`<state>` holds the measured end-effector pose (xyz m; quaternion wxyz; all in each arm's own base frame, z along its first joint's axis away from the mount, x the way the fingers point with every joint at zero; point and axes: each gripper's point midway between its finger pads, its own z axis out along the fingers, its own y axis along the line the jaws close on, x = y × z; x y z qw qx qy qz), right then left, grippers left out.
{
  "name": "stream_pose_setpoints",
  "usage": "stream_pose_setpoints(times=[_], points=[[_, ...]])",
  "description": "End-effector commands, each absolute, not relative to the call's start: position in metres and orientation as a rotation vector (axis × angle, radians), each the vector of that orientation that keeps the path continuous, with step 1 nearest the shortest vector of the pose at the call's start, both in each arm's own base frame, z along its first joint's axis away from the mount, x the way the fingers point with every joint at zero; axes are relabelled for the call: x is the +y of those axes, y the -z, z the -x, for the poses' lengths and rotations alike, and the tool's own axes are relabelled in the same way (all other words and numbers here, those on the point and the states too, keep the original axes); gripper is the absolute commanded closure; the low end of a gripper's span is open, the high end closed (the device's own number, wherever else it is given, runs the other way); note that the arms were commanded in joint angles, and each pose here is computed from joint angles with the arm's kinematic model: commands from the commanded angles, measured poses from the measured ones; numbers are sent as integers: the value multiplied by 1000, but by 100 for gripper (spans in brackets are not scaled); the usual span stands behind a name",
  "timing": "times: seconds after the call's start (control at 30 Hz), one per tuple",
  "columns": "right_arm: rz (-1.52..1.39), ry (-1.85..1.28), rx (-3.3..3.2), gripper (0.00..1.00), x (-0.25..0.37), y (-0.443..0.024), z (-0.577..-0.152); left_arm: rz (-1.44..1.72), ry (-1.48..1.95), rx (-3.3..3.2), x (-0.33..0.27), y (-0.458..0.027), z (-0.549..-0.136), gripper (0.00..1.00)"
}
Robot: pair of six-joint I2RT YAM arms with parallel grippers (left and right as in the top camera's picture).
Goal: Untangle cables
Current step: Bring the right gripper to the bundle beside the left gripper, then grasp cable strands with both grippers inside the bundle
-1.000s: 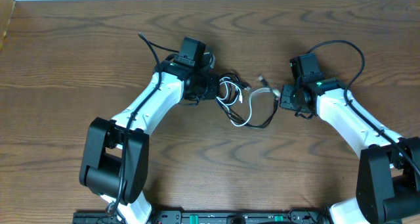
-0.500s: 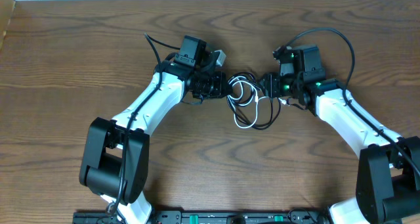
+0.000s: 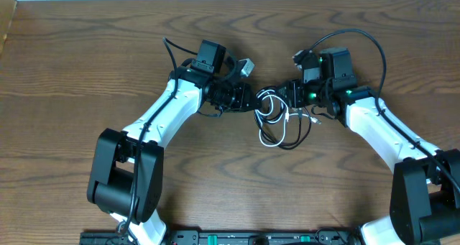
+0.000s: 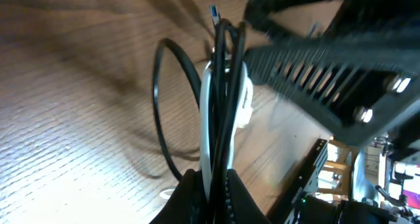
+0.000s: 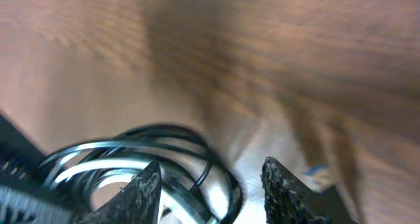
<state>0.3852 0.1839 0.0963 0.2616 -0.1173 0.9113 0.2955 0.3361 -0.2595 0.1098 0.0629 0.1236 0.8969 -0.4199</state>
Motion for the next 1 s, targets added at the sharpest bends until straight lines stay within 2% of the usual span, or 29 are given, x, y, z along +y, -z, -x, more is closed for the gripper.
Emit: stream_pose_setpoints(times=[0.0,0.17,0.4,0.77,0.87,0.9,0.93,0.97], points=[[378,-928,2472,55,198,-97,-371,-456,1320,2622,-266,-131,-336,92],[402,-916,2509,55,196,-91,-363,-458,1322,2617,-266,-132,-337,92],[310,-576,2556,58,160,-73,-382,-456,1329,2626,-266,-131,-334,92],[472,-824,2514,63,206,-85,-359,-546,1427,2557,-273,-142,-327,92],[574,-829,2483,55,218,-86,-352,-591,1466,2522,-276,-147,-324,92],[595,-807,2478,45,219,-85,-352,-616,1480,2506,-277,-148,-322,92],[591,-774,2481,30,218,-84,-354,-622,1479,2506,-276,-148,-321,92],[583,-729,2484,25,215,-82,-357,-631,1477,2507,-276,-147,-320,92]])
